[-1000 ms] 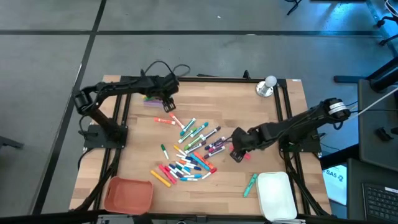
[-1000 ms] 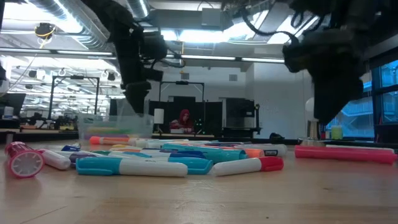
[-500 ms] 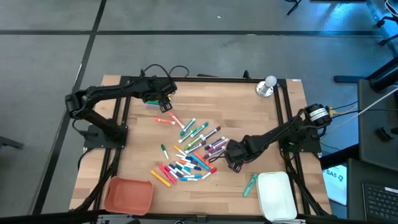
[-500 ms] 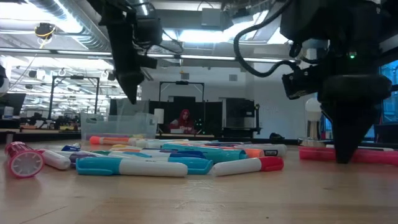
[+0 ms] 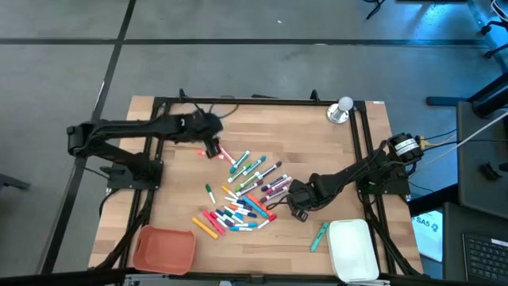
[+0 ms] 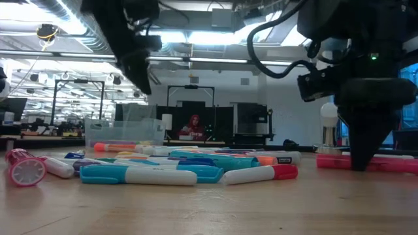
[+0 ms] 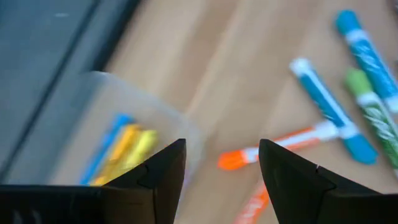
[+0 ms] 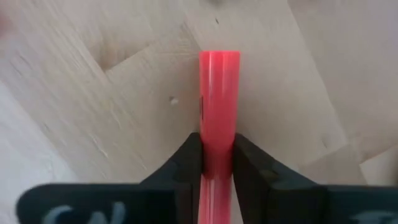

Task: Pick & Place Markers
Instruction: Put the pink pen into the transparent bin

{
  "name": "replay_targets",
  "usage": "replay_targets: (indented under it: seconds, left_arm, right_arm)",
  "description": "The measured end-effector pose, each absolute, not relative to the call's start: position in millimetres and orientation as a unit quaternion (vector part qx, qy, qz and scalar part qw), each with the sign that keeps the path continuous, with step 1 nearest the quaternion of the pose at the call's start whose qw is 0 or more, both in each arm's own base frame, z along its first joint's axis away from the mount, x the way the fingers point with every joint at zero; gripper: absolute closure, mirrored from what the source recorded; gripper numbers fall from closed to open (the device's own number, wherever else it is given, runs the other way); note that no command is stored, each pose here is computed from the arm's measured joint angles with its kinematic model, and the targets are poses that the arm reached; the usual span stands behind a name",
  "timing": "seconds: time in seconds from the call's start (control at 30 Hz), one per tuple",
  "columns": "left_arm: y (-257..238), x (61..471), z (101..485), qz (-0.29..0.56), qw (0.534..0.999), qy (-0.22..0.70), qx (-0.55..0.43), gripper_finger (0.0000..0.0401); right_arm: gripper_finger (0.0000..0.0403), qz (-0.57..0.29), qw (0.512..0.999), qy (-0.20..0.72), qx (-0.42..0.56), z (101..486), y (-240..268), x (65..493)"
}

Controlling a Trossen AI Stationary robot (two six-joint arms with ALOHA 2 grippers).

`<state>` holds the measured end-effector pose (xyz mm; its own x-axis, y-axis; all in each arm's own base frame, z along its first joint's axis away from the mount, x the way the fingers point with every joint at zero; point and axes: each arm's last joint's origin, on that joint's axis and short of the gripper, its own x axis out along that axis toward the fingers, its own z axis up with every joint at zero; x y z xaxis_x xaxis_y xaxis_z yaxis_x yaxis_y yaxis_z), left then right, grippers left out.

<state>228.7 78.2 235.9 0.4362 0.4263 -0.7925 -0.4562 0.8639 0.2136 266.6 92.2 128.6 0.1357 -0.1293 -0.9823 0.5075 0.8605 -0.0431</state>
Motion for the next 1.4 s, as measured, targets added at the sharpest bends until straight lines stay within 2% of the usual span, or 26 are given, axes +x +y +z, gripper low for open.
replay_targets:
  seconds: [0.17,0.27,0.43,0.6,0.73,0.83,1.03,1.2,1.4]
  left_arm:
    - [76,222,195,0.206,0.870,0.443,-0.059,0.0203]
    - [83,216,182,0.219,0.871,0.435,-0.068,0.0203]
    - [105,205,174,0.259,0.871,0.412,-0.065,0.0203]
    - [132,192,177,0.313,0.859,0.402,-0.054,0.0203]
    - [145,185,178,0.318,0.863,0.387,-0.068,0.0203]
    - [144,189,183,0.273,0.891,0.350,-0.098,0.0203]
    - [118,214,198,0.115,0.953,0.264,-0.089,0.0203]
    - [89,229,200,0.046,0.964,0.258,-0.047,0.0203]
    - [61,244,208,-0.003,0.977,0.213,-0.018,0.0203]
  right_arm:
    - [0.0336,-0.210,0.752,0.609,0.139,136,77,273]
    - [0.0336,-0.213,0.767,0.591,0.131,147,69,279]
    - [0.0336,-0.240,0.808,0.524,0.121,177,64,292]
    - [0.0336,-0.253,0.829,0.484,0.119,196,71,301]
    - [0.0336,-0.265,0.842,0.457,0.109,203,74,305]
    - [0.0336,-0.264,0.867,0.409,0.101,209,75,314]
    - [0.0336,-0.203,0.946,0.246,0.066,218,69,341]
    - [0.0336,-0.119,0.985,0.108,0.068,215,43,345]
    - [0.0336,-0.053,0.994,-0.038,0.083,209,17,326]
